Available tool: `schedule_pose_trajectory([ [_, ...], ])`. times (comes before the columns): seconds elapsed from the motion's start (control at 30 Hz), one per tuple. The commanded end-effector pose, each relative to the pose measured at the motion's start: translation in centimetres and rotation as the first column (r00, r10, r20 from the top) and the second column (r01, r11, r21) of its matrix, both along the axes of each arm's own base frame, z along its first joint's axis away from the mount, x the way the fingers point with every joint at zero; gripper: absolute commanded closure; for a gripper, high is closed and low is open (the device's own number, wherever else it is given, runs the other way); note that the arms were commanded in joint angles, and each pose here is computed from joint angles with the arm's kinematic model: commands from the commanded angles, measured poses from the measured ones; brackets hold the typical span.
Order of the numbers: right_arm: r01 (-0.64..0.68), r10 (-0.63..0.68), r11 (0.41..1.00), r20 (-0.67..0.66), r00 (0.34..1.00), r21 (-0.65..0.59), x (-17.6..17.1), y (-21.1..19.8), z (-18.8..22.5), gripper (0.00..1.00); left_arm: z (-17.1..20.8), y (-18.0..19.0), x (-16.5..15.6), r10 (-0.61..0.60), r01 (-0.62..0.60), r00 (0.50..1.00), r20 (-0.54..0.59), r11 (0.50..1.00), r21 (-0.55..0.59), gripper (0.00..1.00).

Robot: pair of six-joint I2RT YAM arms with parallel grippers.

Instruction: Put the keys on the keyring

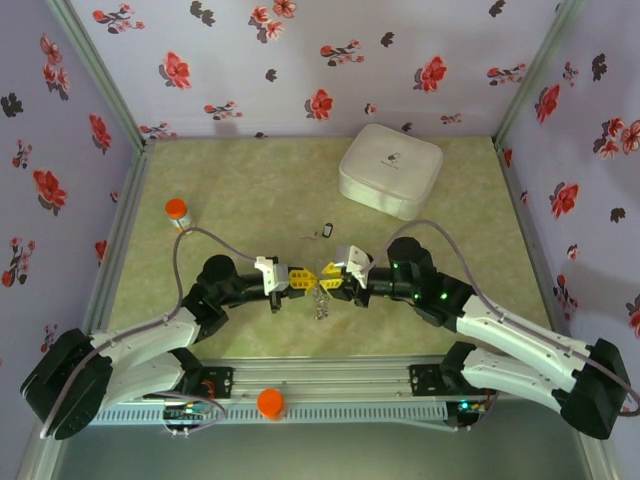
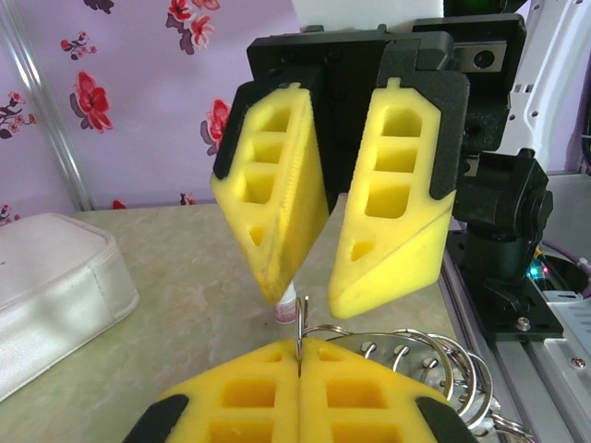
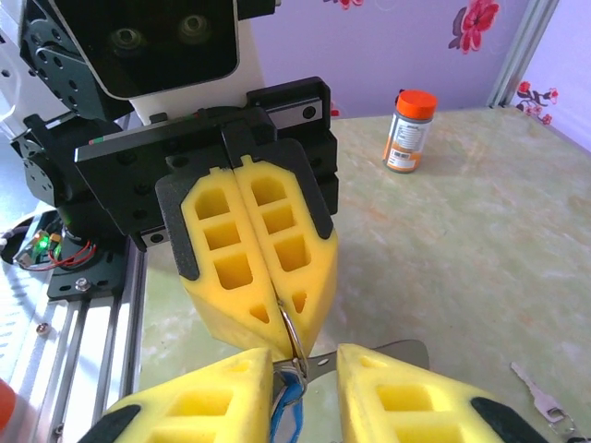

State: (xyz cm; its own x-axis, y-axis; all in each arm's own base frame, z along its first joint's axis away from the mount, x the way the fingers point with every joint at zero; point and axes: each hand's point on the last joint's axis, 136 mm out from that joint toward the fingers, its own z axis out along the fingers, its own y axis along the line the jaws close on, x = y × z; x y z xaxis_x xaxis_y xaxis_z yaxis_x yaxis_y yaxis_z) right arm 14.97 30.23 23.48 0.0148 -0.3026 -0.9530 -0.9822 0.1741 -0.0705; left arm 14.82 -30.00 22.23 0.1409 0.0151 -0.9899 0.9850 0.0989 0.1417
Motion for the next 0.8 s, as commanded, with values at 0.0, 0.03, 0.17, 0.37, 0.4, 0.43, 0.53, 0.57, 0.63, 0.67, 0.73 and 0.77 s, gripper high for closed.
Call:
schedule_pose_trajectory([
  [0.0, -0.028, 0.028, 0.999, 0.019, 0.999, 0.022, -0.1, 0.4, 1.3, 0.79, 1.6, -0.2, -0.8, -0.034, 0.038, 0.998, 0.053, 0.997, -0.061, 1.0],
  [0.03, -0.028, 0.028, 0.999, 0.016, 0.999, 0.017, 0.0, 0.4, 1.3, 0.8, 1.5, -0.2, -0.8, -0.036, 0.039, 0.998, 0.052, 0.997, -0.062, 1.0],
  [0.17, -0.034, 0.034, 0.999, 0.007, 0.999, 0.002, -0.1, 0.5, 0.6, 0.8, 1.6, -0.3, -0.8, -0.041, 0.044, 0.998, 0.05, 0.997, -0.061, 1.0],
  [0.37, -0.051, 0.051, 0.999, -0.015, 0.999, -0.018, 0.0, 1.0, 0.3, 0.89, 2.0, -0.5, -1.1, -0.067, 0.071, 0.996, 0.06, 0.995, -0.066, 1.0],
  [0.4, -0.063, 0.063, 0.997, -0.028, 0.998, -0.035, -0.1, 1.1, 0.1, 0.94, 2.0, -0.6, -1.1, -0.071, 0.076, 0.996, 0.061, 0.995, -0.068, 1.0],
  [0.43, -0.073, 0.072, 0.996, -0.038, 0.997, -0.049, -0.2, 1.2, 0.1, 0.98, 2.0, -0.6, -1.1, -0.073, 0.077, 0.996, 0.06, 0.995, -0.07, 1.0],
  [0.53, -0.085, 0.08, 0.993, -0.059, 0.995, -0.077, -0.4, 1.1, -0.3, 1.0, 2.1, -0.9, -0.9, -0.074, 0.078, 0.996, 0.058, 0.995, -0.067, 1.0],
  [0.57, -0.085, 0.08, 0.993, -0.062, 0.995, -0.081, -0.4, 1.1, -0.3, 1.0, 2.1, -0.9, -0.8, -0.072, 0.076, 0.996, 0.059, 0.995, -0.062, 1.0],
  [0.63, -0.079, 0.074, 0.992, -0.064, 0.995, -0.095, -0.4, 0.9, -0.4, 1.0, 1.9, -0.9, -0.4, -0.051, 0.053, 0.997, 0.05, 0.997, -0.047, 0.85],
  [0.67, -0.076, 0.07, 0.992, -0.064, 0.996, -0.104, -0.3, 0.8, -0.4, 1.0, 1.6, -0.8, -0.1, -0.032, 0.034, 0.999, 0.04, 0.999, -0.039, 0.77],
  [0.73, -0.067, 0.06, 0.99, -0.06, 0.996, -0.125, -0.2, 0.7, -0.4, 1.0, 1.0, -0.6, 0.4, 0.007, -0.007, 1.0, 0.022, 1.0, -0.016, 0.67],
  [0.77, -0.061, 0.053, 0.988, -0.059, 0.997, -0.14, 0.0, 0.6, -0.4, 1.0, 0.6, -0.4, 0.6, 0.024, -0.024, 1.0, 0.01, 1.0, -0.001, 0.65],
])
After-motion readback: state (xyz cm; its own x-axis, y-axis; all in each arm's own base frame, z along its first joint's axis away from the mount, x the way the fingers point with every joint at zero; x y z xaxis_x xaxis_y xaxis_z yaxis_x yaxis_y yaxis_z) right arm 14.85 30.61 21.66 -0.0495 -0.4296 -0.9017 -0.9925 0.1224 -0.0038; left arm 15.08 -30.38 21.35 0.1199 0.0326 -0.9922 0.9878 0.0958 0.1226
